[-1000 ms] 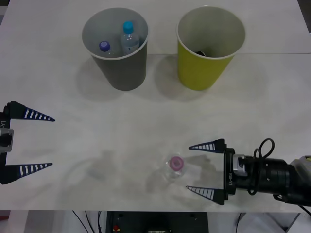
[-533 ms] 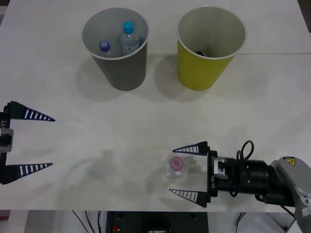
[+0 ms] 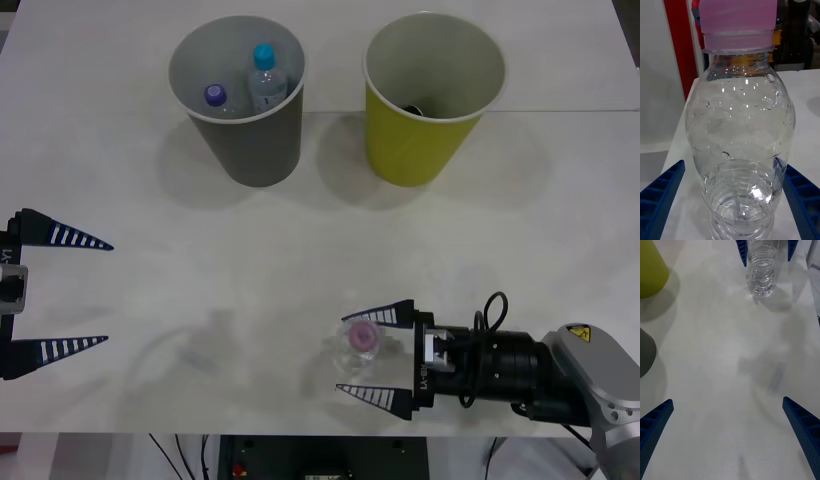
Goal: Put the can into the green bin and the plastic bottle into the gray bin
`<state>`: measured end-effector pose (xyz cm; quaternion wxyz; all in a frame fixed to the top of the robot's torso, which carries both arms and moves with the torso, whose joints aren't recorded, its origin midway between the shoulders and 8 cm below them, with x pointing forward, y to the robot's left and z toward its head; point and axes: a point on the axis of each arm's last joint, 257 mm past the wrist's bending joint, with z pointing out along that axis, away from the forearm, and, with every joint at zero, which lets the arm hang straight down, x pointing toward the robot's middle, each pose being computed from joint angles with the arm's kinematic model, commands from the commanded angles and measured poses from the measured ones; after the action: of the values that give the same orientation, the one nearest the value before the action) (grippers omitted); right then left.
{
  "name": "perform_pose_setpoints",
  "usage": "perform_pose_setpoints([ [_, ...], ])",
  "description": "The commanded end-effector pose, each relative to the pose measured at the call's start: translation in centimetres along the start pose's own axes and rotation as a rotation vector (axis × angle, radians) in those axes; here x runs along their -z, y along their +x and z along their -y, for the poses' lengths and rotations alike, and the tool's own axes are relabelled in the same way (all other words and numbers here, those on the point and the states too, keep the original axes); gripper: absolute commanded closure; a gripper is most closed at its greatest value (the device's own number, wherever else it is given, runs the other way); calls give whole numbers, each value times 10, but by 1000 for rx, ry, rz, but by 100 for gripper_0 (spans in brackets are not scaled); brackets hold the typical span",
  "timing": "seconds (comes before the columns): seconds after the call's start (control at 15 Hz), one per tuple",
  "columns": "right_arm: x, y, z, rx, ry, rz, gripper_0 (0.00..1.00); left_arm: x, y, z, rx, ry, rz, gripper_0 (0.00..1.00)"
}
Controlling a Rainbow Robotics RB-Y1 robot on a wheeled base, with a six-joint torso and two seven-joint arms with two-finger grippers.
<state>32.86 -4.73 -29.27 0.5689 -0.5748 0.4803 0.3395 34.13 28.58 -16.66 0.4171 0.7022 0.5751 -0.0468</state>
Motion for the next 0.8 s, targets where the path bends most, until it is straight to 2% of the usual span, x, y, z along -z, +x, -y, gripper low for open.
perform_pose_setpoints([
  [0.07, 0, 0, 0, 6, -1, 0, 100, 0, 0, 0, 0, 0, 0, 0],
  [0.47, 1, 0, 0, 1, -2, 0, 100, 0, 0, 0, 0, 0, 0, 0],
  [0.67, 9, -5, 7, 6, 1, -10, 100, 0, 0, 0, 0, 0, 0, 0],
  [0.8, 19, -11, 14, -25, -3, -34, 100, 0, 0, 0, 0, 0, 0, 0],
])
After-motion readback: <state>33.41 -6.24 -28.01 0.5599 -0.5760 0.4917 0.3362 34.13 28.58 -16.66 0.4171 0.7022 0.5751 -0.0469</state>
